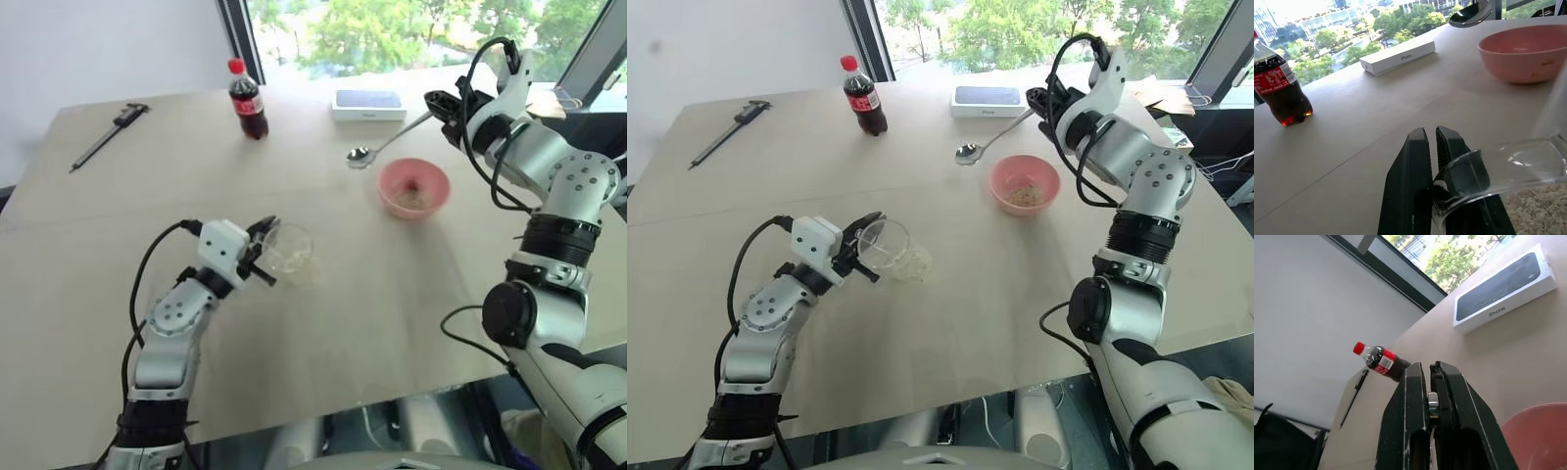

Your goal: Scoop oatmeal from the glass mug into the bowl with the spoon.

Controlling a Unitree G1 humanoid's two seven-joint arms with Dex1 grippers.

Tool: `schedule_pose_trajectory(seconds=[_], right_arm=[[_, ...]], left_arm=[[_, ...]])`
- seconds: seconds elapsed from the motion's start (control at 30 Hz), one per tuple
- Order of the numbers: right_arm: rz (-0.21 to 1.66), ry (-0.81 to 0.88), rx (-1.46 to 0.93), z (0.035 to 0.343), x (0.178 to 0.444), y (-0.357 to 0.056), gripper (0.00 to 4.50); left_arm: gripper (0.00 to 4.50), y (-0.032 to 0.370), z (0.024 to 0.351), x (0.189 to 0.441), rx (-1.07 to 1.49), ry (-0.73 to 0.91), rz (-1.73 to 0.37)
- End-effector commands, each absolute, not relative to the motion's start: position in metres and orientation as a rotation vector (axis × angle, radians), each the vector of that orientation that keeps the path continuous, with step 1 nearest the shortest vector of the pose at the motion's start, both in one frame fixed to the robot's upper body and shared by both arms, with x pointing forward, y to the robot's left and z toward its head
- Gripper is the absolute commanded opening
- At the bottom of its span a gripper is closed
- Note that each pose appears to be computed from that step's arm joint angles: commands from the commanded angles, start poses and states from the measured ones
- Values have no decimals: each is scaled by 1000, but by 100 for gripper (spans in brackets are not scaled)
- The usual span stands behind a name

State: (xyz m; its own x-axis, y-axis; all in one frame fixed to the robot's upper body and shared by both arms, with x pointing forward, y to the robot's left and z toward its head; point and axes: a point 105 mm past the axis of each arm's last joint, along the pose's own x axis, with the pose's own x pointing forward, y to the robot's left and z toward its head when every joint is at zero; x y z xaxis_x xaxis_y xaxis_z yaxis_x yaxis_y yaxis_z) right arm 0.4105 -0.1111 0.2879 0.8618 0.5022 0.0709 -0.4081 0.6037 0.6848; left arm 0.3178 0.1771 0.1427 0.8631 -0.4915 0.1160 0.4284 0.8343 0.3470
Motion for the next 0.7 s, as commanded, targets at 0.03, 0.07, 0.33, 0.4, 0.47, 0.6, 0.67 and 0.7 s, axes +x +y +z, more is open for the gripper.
schedule_pose_trajectory(seconds=[0.03, 0.07, 0.33, 0.4, 0.47, 0.6, 0.67, 0.7], right_arm=[[725, 39, 694, 325, 386, -95, 0], [768, 31, 679, 331, 382, -92, 0], [1061, -27, 571, 364, 342, -62, 0], [1074, -26, 534, 362, 339, -58, 0], [1036, -37, 451, 356, 342, -54, 0], [1002, -54, 382, 349, 349, -50, 0], [976, -65, 313, 343, 353, -50, 0], [976, -70, 297, 341, 354, -49, 0]], left_arm=[[4, 179, 145, 329, 326, -191, -448], [4, 178, 147, 334, 319, -192, -436], [4, 177, 177, 372, 362, -249, -361], [4, 176, 187, 379, 363, -272, -352], [4, 170, 200, 389, 357, -297, -363], [4, 153, 215, 398, 354, -322, -435], [4, 147, 218, 401, 349, -326, -459], [4, 145, 218, 402, 344, -325, -470]])
